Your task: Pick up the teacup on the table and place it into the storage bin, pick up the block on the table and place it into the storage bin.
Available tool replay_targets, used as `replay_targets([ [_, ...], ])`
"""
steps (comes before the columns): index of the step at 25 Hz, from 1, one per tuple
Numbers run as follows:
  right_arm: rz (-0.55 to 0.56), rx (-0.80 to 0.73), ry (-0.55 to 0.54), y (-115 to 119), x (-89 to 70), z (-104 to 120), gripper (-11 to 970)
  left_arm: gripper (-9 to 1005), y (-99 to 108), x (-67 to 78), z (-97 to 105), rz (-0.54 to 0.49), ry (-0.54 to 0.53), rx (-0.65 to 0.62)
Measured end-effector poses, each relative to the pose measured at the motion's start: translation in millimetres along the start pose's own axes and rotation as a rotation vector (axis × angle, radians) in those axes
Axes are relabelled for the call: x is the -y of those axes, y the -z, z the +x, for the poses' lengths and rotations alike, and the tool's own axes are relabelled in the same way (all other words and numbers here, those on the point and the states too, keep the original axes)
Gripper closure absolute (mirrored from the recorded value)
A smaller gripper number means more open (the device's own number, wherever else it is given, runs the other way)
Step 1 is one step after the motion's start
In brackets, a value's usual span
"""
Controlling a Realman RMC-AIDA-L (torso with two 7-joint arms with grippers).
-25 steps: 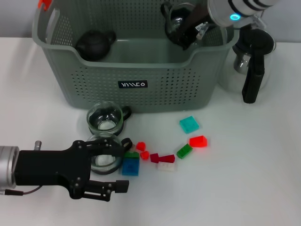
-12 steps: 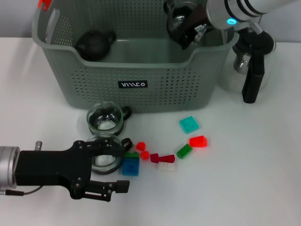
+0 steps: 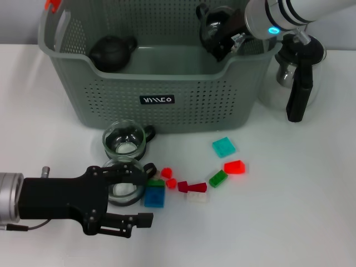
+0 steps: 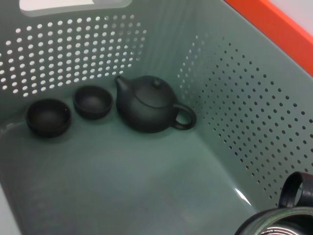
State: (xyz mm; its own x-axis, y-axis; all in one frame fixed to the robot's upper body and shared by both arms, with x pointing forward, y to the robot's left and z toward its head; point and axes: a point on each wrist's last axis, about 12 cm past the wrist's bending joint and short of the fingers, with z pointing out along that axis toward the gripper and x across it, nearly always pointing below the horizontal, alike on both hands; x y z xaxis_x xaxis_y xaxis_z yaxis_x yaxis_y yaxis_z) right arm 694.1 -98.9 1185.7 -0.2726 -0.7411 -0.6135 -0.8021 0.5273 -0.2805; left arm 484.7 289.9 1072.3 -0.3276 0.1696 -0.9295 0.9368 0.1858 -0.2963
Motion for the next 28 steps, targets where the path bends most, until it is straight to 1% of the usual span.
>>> replay_targets([
  [15,-0.004,-0.011,0.003,-1.8,-1.4,2.4,821,277,0.0,-0.6,0.3,-0.005,0.000,-0.002],
  [22,-0.006,-0.026,0.040,-3.0,-5.3,1.4,810,279,0.2,-0.8,0.6,-0.009,0.002,-0.004],
  [28,-0.005,-0.022,0.046,-2.2,-5.8,-2.5,801,280,0.2,-0.7,0.8,-0.009,0.003,-0.003],
])
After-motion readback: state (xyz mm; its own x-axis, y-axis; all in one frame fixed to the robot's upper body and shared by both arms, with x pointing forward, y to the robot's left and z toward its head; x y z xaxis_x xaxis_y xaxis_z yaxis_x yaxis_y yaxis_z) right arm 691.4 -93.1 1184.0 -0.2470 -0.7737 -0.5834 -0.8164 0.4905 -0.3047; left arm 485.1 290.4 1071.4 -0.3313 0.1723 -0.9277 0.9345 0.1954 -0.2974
